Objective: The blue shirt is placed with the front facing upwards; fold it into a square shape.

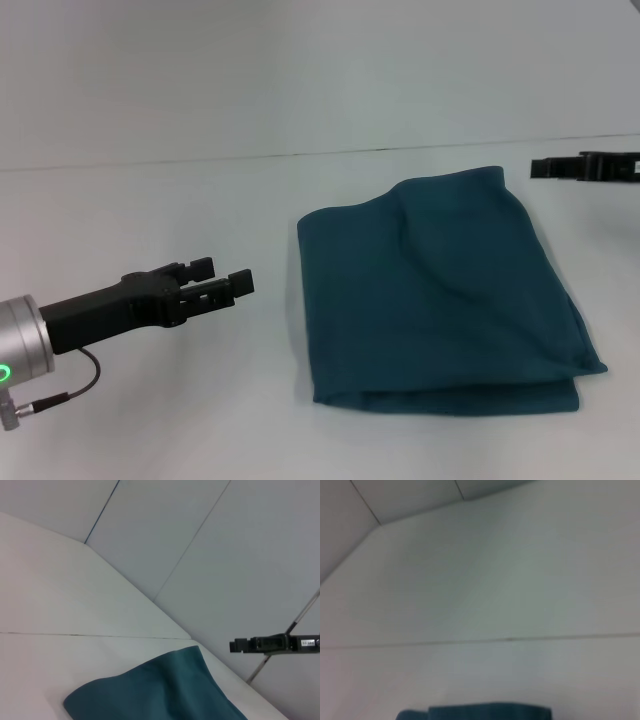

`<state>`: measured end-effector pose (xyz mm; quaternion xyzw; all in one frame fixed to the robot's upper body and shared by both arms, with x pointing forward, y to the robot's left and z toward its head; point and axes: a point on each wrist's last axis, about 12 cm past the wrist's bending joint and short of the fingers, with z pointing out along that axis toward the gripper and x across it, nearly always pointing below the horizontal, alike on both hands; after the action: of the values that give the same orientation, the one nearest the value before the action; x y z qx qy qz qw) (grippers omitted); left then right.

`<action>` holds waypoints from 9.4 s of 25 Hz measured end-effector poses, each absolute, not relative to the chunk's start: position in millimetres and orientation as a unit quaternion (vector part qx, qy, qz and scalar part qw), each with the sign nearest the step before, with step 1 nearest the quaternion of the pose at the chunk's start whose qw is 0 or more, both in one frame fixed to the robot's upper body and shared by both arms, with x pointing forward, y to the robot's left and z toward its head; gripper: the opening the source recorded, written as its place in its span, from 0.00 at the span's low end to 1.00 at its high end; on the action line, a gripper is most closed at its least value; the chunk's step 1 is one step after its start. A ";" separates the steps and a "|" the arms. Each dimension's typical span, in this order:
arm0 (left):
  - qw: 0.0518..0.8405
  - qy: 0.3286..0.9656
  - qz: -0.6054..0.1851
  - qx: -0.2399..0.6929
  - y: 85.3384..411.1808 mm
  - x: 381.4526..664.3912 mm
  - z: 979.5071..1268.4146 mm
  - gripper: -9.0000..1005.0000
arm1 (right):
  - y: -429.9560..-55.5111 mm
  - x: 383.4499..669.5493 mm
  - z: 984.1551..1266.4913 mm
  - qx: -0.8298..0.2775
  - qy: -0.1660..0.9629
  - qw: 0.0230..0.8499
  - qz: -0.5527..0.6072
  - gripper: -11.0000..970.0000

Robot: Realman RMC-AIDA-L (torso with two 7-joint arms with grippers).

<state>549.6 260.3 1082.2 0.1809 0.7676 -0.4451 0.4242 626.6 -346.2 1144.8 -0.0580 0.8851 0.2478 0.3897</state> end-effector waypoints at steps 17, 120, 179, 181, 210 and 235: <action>0.424 0.769 -0.444 0.177 260.9 549.2 1080.9 0.90 | -313.4 640.7 1113.8 -0.049 0.894 0.387 0.221 0.55; 0.426 0.768 -0.446 0.173 260.2 547.3 1079.2 0.90 | -284.6 633.5 1071.5 -0.097 0.871 0.459 0.143 0.01; 0.391 0.777 -0.463 0.171 247.9 549.4 1072.2 0.90 | -384.0 536.1 1087.0 -0.035 0.910 0.262 0.319 0.64; 0.392 0.777 -0.463 0.170 248.3 549.2 1071.9 0.90 | -382.3 537.4 1085.0 -0.035 0.912 0.259 0.316 0.64; 0.394 0.781 -0.455 0.167 248.5 552.1 1071.1 0.90 | -376.9 539.9 1077.7 -0.033 0.913 0.253 0.319 0.07; 0.393 0.781 -0.457 0.162 248.4 552.0 1070.8 0.90 | -397.7 523.8 1080.1 -0.023 0.910 0.260 0.321 0.13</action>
<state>552.0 248.4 1070.8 0.1616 0.7813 -0.4571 0.3930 523.8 -397.7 1080.1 -0.0232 0.9104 0.3214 0.2596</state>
